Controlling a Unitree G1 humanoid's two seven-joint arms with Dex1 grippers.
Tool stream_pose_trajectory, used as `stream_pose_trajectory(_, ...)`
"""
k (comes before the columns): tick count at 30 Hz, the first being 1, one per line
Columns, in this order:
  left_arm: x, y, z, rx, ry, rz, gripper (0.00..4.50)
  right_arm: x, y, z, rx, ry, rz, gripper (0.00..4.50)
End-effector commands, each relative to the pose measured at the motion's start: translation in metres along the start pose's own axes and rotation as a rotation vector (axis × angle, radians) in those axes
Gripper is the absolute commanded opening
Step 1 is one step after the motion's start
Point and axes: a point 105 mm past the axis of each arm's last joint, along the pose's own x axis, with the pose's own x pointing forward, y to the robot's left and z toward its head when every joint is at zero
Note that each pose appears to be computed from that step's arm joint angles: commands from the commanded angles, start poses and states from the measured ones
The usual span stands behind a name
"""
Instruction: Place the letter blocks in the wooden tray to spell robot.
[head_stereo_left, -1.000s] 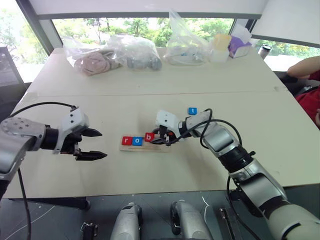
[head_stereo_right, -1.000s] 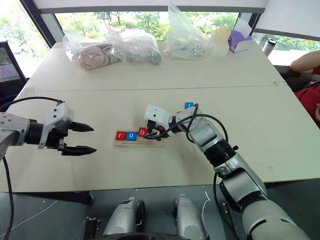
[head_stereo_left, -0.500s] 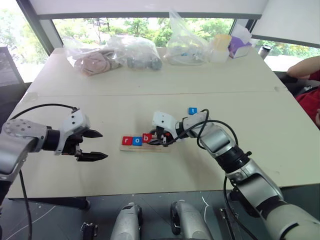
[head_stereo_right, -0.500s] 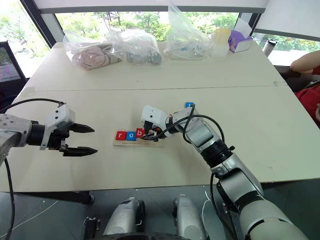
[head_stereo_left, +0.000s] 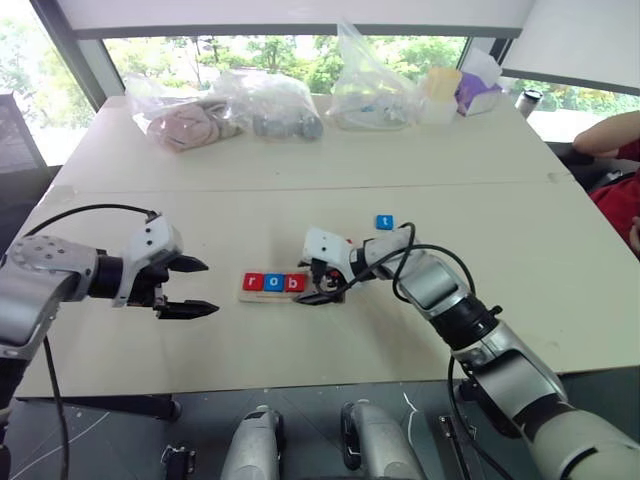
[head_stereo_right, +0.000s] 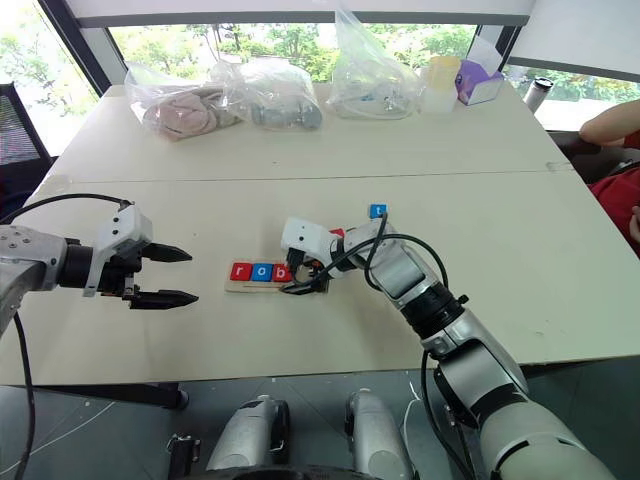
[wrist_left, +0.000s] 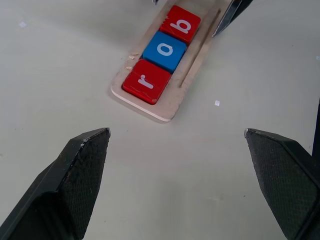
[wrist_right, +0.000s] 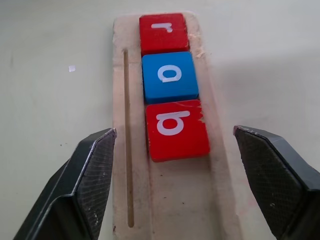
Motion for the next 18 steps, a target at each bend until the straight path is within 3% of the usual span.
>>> stream_pose_trajectory(1, -0.005, 0.002, 0.008, 0.027, -0.02, 0.023, 4.5, -0.026, -0.009, 0.033, -0.049, -0.106, -0.067, 3.98)
stream_pose_trajectory(5, -0.007, -0.001, 0.021, 0.017, -0.087, 0.018, 4.5, -0.055, -0.025, 0.033, 0.012, -0.147, -0.22, 3.98)
stream_pose_trajectory(9, -0.015, 0.0, 0.056, -0.014, -0.28, 0.029, 4.5, -0.082, -0.042, 0.014, 0.216, -0.175, -0.435, 3.98)
stream_pose_trajectory(12, -0.017, 0.0, 0.079, -0.037, -0.388, 0.013, 4.5, -0.072, -0.036, -0.01, 0.431, -0.18, -0.537, 3.98)
stream_pose_trajectory(18, -0.015, 0.003, 0.076, -0.056, -0.366, 0.019, 4.5, -0.045, -0.034, -0.031, 0.536, -0.134, -0.633, 3.98)
